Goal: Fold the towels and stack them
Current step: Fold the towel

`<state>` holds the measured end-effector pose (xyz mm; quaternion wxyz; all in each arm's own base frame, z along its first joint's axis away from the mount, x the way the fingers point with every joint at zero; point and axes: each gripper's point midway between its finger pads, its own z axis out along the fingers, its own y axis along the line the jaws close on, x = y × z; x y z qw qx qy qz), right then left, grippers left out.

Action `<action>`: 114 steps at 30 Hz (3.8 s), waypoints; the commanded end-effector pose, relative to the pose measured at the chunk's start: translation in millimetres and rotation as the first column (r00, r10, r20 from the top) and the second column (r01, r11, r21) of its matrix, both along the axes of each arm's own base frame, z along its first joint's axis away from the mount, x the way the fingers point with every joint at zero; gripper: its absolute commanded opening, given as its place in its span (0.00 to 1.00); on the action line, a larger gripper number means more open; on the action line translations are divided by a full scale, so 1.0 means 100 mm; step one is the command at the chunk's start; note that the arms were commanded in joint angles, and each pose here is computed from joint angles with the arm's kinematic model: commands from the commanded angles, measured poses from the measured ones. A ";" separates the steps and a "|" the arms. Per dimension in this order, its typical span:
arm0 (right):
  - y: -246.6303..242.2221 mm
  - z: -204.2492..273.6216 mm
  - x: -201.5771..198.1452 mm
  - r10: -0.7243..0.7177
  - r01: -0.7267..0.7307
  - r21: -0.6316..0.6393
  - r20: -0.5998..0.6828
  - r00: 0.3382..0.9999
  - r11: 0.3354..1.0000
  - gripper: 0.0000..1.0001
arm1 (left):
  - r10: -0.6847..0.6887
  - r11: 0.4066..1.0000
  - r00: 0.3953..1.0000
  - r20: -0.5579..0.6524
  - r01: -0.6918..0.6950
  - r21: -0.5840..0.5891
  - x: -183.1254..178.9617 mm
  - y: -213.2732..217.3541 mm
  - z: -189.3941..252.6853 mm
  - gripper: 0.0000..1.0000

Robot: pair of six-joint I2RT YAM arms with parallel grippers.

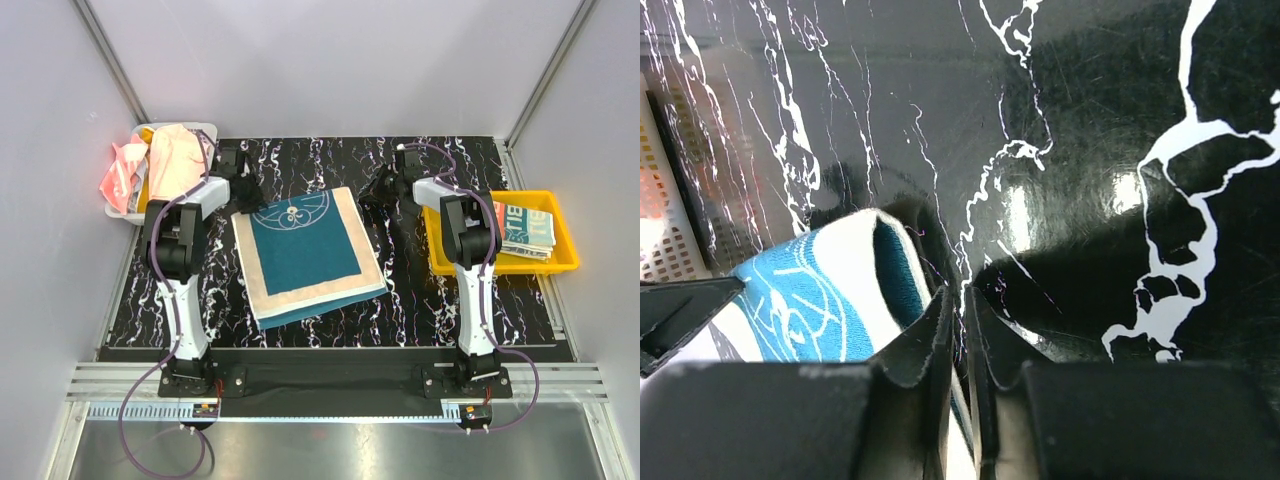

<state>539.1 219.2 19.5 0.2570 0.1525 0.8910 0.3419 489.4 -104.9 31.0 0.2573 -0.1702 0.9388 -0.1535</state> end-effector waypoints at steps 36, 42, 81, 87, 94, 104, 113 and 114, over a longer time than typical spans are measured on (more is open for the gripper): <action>0.40 0.07 0.29 0.233 -0.147 -0.458 0.137 0.963 0.877 0.54 | 0.271 0.891 0.962 -0.036 -0.236 0.388 -0.34 0.91 0.00 0.45; 0.27 0.13 0.30 0.208 -0.107 -0.514 0.143 0.968 0.851 0.54 | 0.255 0.900 0.967 -0.022 -0.229 0.371 -0.25 0.88 0.01 0.44; -0.39 0.64 0.25 0.027 0.104 -0.541 0.229 0.973 0.835 0.75 | -0.023 0.999 0.965 0.261 0.014 0.039 0.57 0.12 0.73 0.53; -0.35 0.51 0.23 0.024 0.085 -0.529 0.196 0.980 0.844 0.72 | -0.077 0.996 0.982 0.171 0.071 0.045 0.57 -0.03 0.39 0.52; -0.33 0.38 0.18 0.032 0.060 -0.524 0.164 0.986 0.850 0.69 | -0.065 0.995 0.993 0.101 0.056 0.087 0.50 0.04 0.12 0.51; -0.39 0.24 0.11 0.014 0.061 -0.535 0.134 0.991 0.843 0.68 | 0.002 0.991 0.997 0.082 -0.013 0.135 0.50 0.16 0.02 0.51; -0.38 0.10 0.09 0.008 0.045 -0.509 0.102 0.995 0.860 0.63 | -0.014 0.995 0.995 0.100 0.004 0.100 0.55 0.09 0.01 0.51; -0.40 0.09 0.10 0.005 0.048 -0.509 0.102 0.995 0.859 0.60 | -0.011 0.995 0.995 0.103 0.000 0.102 0.56 0.09 0.01 0.51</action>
